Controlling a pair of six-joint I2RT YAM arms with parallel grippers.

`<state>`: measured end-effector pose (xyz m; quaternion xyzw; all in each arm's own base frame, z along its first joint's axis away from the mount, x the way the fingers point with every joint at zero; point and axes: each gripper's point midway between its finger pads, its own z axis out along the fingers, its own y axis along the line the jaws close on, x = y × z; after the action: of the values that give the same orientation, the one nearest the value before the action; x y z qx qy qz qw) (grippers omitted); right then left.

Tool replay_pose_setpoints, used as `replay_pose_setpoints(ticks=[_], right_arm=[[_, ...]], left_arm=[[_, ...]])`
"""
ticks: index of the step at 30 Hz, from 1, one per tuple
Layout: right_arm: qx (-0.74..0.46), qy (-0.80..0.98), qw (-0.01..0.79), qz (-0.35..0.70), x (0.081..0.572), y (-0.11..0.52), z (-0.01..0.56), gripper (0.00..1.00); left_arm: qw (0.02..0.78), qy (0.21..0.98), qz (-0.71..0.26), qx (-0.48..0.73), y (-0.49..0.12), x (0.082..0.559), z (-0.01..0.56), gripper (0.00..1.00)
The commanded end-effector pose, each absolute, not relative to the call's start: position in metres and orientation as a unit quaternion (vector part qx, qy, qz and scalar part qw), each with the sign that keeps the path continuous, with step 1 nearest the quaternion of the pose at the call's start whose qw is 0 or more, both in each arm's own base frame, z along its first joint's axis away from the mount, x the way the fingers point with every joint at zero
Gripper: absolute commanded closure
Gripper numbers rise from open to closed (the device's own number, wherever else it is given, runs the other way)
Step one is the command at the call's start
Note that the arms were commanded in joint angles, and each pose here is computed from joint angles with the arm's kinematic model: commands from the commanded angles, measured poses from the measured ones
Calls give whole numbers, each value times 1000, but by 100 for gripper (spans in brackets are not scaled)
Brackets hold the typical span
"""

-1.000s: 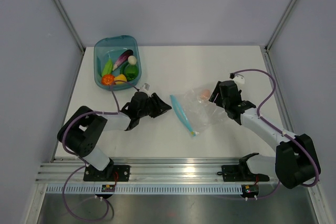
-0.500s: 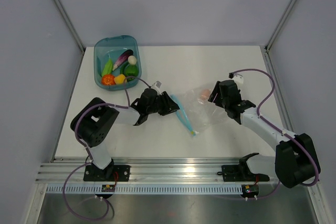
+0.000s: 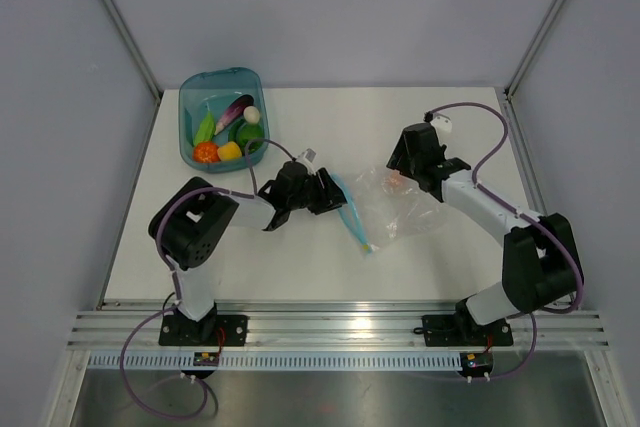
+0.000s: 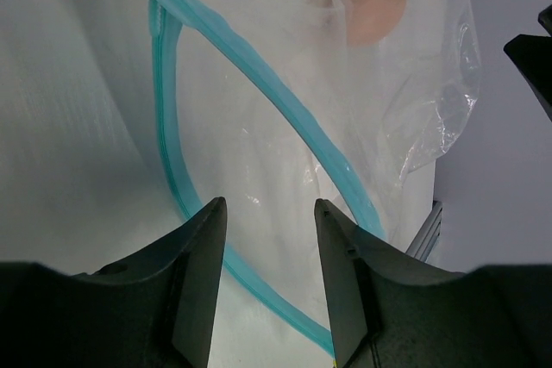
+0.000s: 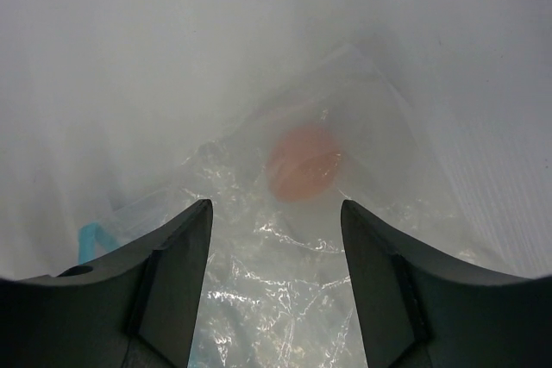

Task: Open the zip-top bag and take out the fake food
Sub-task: Pick up the food from the zipper food storage bag.

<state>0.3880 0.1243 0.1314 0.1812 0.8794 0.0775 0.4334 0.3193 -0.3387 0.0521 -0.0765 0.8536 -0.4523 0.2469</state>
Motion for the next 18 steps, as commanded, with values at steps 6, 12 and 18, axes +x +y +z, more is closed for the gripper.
replay_pose_setpoints(ticks=[6,12,18], right_arm=[[209,862,461,21,424,108,137,33],[217,865,453,5,440,101,123,33],[218,882,418,27,445,105,92,34]], left_arm=[[271,830,-485,-46,-354,326,73,51],[272,827,-491,-45,-356,324,75,52],[273,822,-498,-40,-357,321,80,52]])
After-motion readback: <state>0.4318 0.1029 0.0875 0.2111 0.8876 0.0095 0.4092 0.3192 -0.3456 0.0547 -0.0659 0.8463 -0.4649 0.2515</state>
